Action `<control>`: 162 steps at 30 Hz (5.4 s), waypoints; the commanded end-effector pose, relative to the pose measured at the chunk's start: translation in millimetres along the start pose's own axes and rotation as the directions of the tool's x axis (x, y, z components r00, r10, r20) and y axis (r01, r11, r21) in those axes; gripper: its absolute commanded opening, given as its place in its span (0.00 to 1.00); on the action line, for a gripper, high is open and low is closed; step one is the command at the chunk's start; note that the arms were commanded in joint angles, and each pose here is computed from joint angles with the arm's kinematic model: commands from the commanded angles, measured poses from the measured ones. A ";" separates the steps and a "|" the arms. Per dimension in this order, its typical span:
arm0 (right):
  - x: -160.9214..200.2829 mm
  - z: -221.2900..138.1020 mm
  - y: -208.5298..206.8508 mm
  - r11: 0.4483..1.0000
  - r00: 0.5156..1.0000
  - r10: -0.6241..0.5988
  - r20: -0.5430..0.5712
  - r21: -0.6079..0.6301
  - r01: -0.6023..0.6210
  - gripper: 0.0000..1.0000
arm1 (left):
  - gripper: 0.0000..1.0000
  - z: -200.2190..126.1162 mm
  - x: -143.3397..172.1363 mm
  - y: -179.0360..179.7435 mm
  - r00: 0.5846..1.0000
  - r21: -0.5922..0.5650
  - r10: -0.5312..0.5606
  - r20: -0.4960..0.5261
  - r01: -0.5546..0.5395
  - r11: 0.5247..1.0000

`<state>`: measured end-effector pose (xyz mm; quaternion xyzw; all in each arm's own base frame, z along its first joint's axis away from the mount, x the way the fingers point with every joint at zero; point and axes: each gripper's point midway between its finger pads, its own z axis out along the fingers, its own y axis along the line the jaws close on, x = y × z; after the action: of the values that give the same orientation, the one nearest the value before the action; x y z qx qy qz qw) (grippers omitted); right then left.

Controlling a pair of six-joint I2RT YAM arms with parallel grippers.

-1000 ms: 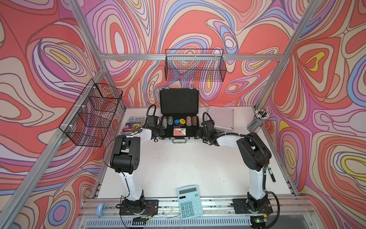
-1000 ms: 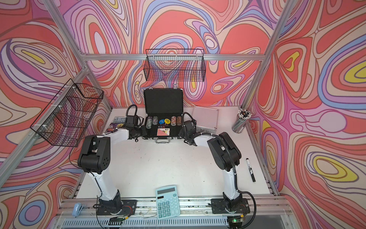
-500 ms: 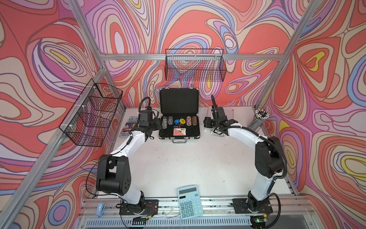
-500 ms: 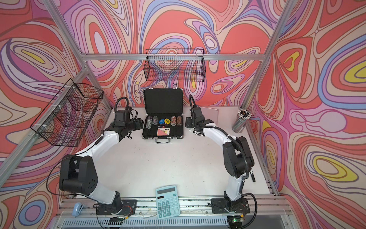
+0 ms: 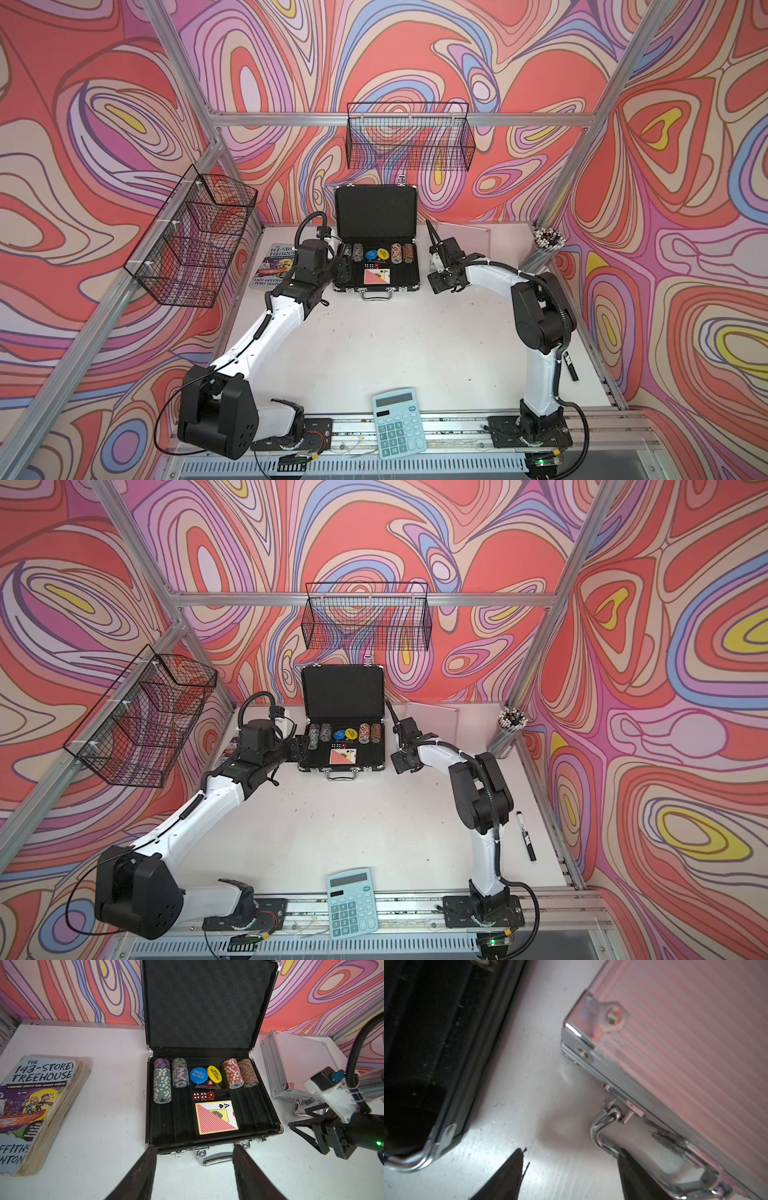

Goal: Open the poker set cases
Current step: Move the poker set case to the center of the board, then pick up the poker set case from the center of the board.

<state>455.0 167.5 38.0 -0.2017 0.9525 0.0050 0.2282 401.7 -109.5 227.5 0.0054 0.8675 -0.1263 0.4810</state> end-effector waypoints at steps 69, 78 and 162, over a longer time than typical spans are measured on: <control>100.9 -80.9 -48.3 0.713 0.687 0.689 0.232 -0.388 -0.584 0.61 | 0.58 30.8 58.7 -210.7 0.896 0.384 0.441 0.047 -0.423 0.821; 99.1 -54.1 -45.1 0.683 0.669 0.711 0.215 -0.438 -0.585 0.61 | 0.58 37.5 66.6 -224.4 0.884 0.413 0.466 0.037 -0.439 0.798; 96.1 -117.7 -116.4 0.586 0.512 0.809 0.290 -0.477 -0.655 0.40 | 0.00 99.1 178.1 -349.6 0.458 0.785 0.887 0.064 -0.572 0.238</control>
<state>374.9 21.3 109.0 0.1930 0.8437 0.3090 0.3942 344.2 -471.2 53.3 0.6546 0.7084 -0.1498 0.2174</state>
